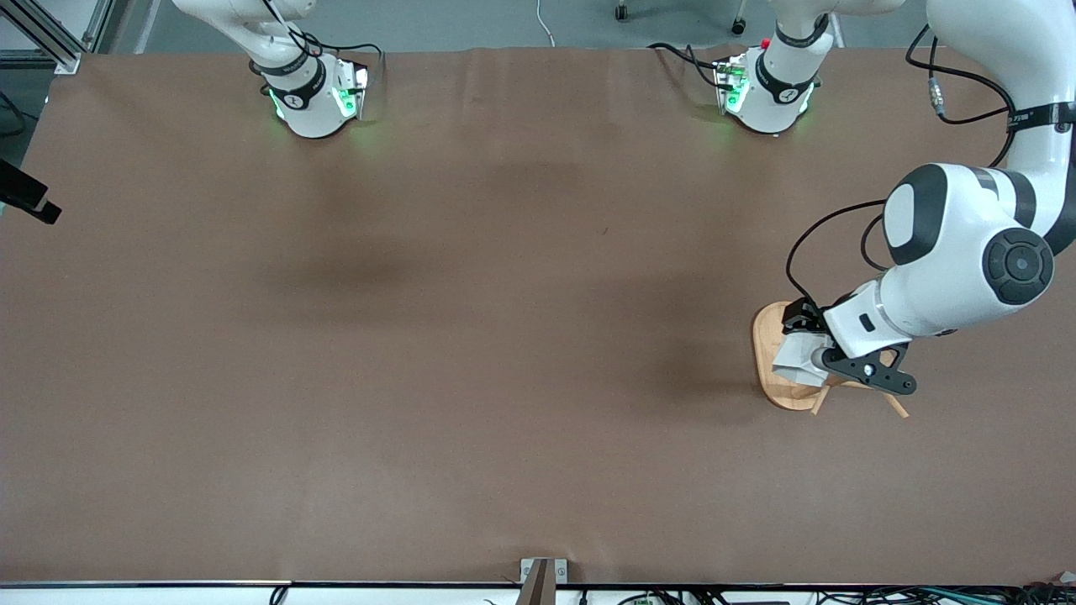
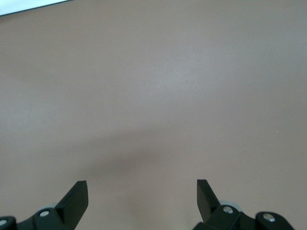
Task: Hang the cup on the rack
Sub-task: 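Push the cup further onto the peg with the left gripper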
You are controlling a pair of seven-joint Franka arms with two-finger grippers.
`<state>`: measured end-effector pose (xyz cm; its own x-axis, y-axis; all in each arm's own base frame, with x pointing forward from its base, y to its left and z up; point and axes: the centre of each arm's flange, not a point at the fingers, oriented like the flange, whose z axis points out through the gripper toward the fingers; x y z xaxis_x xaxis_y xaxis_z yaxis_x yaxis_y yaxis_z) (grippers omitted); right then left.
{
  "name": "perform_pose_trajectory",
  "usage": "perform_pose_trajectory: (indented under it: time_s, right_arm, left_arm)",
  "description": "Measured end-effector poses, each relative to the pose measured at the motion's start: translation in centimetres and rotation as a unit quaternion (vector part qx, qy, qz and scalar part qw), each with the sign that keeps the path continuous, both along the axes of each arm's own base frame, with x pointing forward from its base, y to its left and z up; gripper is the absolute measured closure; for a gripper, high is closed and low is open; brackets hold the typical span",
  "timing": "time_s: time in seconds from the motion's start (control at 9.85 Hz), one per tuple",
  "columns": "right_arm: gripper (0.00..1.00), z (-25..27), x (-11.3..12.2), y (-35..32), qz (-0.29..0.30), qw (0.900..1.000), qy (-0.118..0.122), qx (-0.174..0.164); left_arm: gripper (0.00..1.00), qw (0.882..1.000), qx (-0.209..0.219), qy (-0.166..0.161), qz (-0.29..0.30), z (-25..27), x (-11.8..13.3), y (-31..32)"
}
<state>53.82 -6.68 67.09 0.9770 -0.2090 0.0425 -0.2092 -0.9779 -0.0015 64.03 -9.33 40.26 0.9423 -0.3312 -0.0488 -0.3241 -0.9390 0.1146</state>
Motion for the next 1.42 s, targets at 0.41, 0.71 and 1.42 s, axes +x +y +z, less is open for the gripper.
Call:
perform_pose_trajectory:
  time_s: [0.41, 0.71, 1.42]
  right_arm:
    - [0.00, 0.00, 0.02, 0.14, 0.001, 1.000, 0.000, 0.000]
    - [0.00, 0.01, 0.05, 0.35, 0.003, 1.000, 0.000, 0.000]
    - [0.00, 0.02, 0.07, 0.34, 0.003, 1.000, -0.001, 0.000]
  left_arm:
    - [0.23, 1.000, 0.001, 0.000, 0.003, -0.05, 0.04, 0.22]
    - [0.23, 1.000, -0.020, 0.002, 0.015, -0.01, 0.07, -0.02]
    - [0.23, 0.997, -0.031, 0.004, 0.064, -0.59, 0.41, -0.07]
